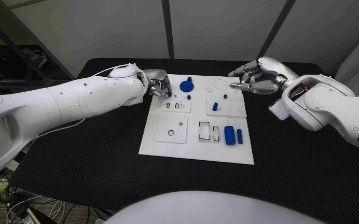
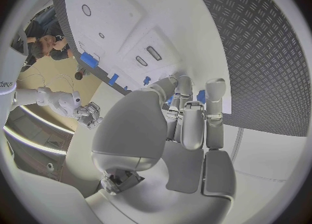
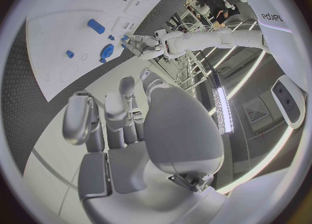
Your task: Assemble the parts on the task board
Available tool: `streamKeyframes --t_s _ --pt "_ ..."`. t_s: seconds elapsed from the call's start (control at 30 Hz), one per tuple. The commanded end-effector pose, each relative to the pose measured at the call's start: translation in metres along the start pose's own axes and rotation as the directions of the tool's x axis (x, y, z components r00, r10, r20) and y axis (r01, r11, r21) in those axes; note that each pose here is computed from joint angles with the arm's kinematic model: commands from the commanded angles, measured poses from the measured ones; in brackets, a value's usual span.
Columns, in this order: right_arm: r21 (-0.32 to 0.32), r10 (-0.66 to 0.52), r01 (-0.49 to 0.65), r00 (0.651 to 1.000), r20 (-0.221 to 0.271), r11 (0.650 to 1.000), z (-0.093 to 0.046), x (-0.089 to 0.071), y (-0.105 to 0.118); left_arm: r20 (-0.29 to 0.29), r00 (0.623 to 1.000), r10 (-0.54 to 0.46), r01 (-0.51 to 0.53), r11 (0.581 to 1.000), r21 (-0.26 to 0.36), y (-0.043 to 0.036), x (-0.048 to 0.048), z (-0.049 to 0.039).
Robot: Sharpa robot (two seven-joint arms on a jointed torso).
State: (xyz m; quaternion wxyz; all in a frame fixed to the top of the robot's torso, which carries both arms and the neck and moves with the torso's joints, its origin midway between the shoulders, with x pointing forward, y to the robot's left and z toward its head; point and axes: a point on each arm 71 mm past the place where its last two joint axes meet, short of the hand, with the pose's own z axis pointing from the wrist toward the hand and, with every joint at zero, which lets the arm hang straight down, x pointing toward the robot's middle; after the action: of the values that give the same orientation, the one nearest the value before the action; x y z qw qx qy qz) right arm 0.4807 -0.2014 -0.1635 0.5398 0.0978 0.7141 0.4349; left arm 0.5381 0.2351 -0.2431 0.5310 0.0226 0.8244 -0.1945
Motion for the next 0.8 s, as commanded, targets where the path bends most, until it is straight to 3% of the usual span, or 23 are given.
streamKeyframes --t_s 0.03,0.8 --pt "-0.013 -0.002 0.002 1.000 -0.004 1.000 0.0004 -0.0003 0.0019 -0.002 1.000 -0.001 0.001 1.000 0.008 -0.0011 0.0020 0.0000" --pt "-0.017 -0.002 0.001 1.000 -0.007 1.000 0.0004 0.0001 0.0023 -0.027 1.000 0.001 -0.001 1.000 -0.004 -0.0032 0.0043 -0.0004"
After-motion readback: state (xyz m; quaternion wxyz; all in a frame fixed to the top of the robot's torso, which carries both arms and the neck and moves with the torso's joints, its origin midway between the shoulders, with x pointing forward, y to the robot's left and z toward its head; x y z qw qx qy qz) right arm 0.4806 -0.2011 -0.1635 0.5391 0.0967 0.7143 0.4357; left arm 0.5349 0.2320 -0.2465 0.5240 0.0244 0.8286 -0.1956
